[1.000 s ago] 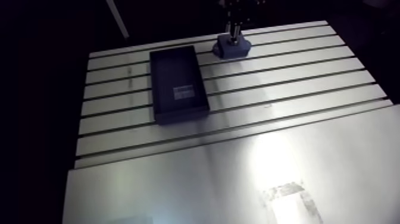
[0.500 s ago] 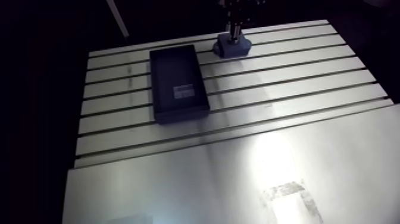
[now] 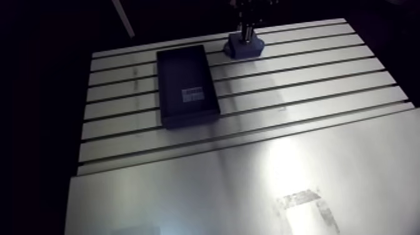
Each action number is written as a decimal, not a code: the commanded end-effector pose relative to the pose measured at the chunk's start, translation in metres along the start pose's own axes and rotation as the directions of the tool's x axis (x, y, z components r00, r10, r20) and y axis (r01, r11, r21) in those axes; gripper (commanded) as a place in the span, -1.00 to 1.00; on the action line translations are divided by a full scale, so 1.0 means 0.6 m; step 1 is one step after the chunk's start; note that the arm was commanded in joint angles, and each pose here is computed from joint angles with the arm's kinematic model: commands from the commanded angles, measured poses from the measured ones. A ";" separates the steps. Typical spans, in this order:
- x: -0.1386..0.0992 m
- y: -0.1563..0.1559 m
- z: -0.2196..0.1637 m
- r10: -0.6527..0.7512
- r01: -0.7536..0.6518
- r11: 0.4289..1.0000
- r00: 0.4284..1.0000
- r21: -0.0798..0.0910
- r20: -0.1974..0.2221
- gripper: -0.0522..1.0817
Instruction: Pick up the bearing and press it into the housing until flush.
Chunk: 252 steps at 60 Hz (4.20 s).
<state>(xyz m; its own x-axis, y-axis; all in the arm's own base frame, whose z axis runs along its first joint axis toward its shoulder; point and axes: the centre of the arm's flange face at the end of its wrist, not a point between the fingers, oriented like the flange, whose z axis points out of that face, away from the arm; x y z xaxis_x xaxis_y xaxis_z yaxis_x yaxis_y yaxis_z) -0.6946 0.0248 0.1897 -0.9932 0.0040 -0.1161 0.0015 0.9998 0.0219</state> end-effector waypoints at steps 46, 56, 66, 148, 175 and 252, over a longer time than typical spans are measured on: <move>0.001 -0.001 0.001 -0.012 0.012 1.000 1.000 -0.002 -0.010 0.99; 0.001 -0.001 0.001 -0.012 0.012 1.000 1.000 -0.001 -0.010 0.99; 0.001 -0.005 0.001 -0.015 0.015 1.000 1.000 0.002 -0.009 0.99; -0.007 -0.002 0.009 -0.012 0.012 1.000 1.000 0.004 0.003 0.99; -0.008 -0.004 0.015 -0.016 0.016 1.000 1.000 0.004 0.009 0.99; -0.008 -0.002 0.016 -0.016 0.016 1.000 1.000 0.004 0.010 0.99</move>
<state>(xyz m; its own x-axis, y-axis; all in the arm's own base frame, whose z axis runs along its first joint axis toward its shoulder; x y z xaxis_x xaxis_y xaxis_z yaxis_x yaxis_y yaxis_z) -0.6883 0.0236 0.1806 -0.9919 -0.0115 -0.1267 -0.0137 0.9998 0.0162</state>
